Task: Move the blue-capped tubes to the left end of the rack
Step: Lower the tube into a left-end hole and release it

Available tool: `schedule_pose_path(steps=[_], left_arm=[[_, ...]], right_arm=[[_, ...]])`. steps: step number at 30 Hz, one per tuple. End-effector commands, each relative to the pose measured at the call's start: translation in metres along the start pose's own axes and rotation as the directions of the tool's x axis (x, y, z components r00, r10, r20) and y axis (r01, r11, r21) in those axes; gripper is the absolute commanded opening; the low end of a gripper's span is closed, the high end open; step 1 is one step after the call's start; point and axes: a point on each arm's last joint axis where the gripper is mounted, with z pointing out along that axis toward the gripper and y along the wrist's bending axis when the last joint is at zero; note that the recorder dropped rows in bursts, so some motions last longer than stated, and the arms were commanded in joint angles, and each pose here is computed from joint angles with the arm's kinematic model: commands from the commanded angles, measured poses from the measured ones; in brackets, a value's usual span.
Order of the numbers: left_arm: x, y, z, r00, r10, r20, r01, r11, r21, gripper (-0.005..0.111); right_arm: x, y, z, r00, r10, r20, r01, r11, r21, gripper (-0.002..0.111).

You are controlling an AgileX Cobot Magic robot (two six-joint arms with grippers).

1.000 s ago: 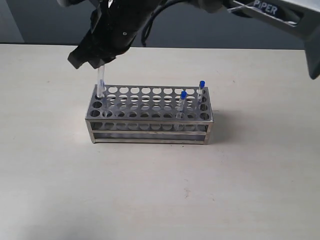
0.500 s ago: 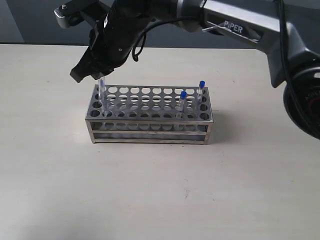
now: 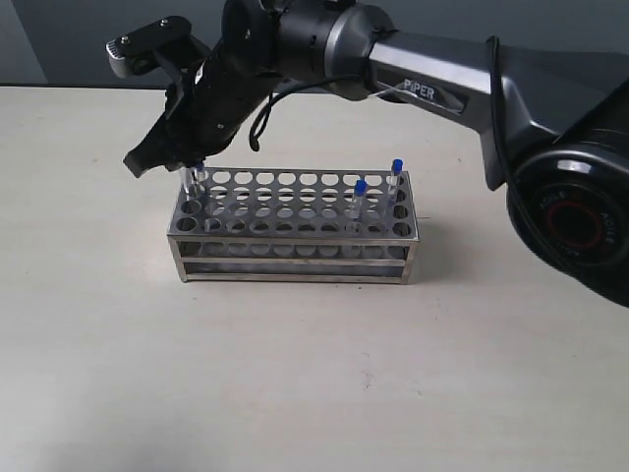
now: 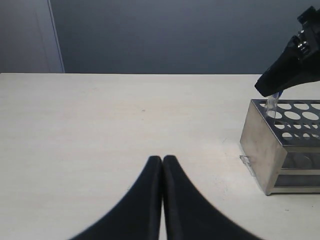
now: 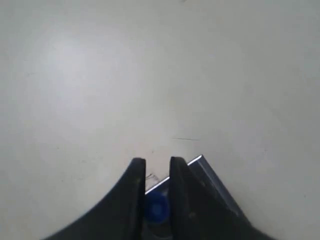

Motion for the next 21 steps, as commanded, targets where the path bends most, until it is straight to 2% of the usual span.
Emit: schedule_pose_path(steps=[1, 10, 13, 15, 17, 21], left_arm=[[-0.002, -0.001, -0.001, 1.000, -0.001, 0.012, 0.001, 1.000, 0.010, 0.001], [-0.002, -0.001, -0.001, 1.000, -0.001, 0.012, 0.001, 1.000, 0.010, 0.001], [-0.002, -0.001, -0.001, 1.000, -0.001, 0.012, 0.001, 1.000, 0.010, 0.001], [-0.002, -0.001, -0.001, 1.000, -0.001, 0.012, 0.001, 1.000, 0.010, 0.001], [-0.002, -0.001, -0.001, 1.000, -0.001, 0.012, 0.001, 1.000, 0.010, 0.001], [-0.002, -0.001, -0.001, 1.000, -0.001, 0.012, 0.001, 1.000, 0.010, 0.001]], right_arm=[[0.007, 0.008, 0.008, 0.998, 0.014, -0.056, -0.017, 0.999, -0.047, -0.001], [0.009, 0.009, 0.007, 0.996, 0.012, -0.085, -0.017, 0.998, -0.060, 0.000], [0.011, 0.010, 0.007, 0.994, 0.010, -0.104, -0.018, 0.998, -0.068, 0.015], [0.011, 0.010, 0.007, 0.994, 0.009, -0.112, -0.017, 0.997, -0.070, 0.032], [0.011, 0.010, 0.004, 0.993, 0.005, -0.114, -0.012, 0.998, -0.068, 0.044], [0.005, 0.011, -0.009, 0.995, -0.014, -0.100, 0.009, 0.999, -0.048, 0.046]])
